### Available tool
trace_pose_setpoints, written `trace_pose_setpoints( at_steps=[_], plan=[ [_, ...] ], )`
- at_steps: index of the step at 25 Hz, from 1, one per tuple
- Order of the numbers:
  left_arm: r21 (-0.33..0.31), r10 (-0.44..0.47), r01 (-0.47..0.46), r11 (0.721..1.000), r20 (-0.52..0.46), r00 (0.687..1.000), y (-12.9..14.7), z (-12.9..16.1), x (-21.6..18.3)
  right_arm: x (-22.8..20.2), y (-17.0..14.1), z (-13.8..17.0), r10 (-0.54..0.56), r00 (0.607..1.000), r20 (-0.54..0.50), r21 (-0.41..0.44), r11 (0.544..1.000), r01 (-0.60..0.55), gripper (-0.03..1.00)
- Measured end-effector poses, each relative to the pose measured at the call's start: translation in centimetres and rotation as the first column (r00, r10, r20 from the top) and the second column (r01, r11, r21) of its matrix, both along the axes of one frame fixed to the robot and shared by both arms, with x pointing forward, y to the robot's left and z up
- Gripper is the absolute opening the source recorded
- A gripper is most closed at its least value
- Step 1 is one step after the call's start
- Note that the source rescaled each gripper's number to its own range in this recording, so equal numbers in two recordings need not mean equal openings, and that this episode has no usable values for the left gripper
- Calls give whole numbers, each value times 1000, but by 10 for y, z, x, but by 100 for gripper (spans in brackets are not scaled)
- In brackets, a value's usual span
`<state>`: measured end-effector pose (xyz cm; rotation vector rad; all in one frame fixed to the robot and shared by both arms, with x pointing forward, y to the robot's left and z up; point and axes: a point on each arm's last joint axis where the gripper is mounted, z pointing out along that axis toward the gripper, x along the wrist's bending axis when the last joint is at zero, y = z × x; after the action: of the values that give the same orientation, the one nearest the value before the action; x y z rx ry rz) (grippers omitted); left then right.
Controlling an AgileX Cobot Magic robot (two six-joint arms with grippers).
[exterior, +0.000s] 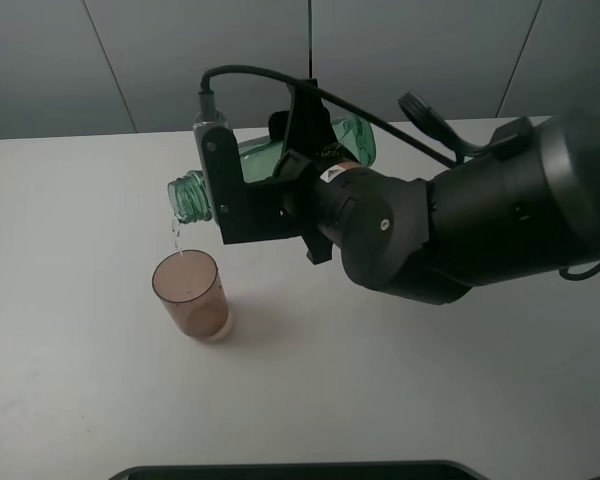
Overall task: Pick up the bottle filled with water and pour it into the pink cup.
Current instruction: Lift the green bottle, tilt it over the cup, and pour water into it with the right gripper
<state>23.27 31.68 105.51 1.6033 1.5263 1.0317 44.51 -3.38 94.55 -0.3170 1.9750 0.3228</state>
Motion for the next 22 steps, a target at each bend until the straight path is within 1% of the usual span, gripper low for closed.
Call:
trace_pose_setpoints(
  at_steps=[5,22],
  plan=[
    [0,0,0,1000,0,1000,0,0,0,0,1,1,20,1000,13,-8,1000,-20,2],
    [0,0,0,1000,0,1000,0,0,0,0,1,1,24,1000,16,-9,1000,-23,2]
  ],
)
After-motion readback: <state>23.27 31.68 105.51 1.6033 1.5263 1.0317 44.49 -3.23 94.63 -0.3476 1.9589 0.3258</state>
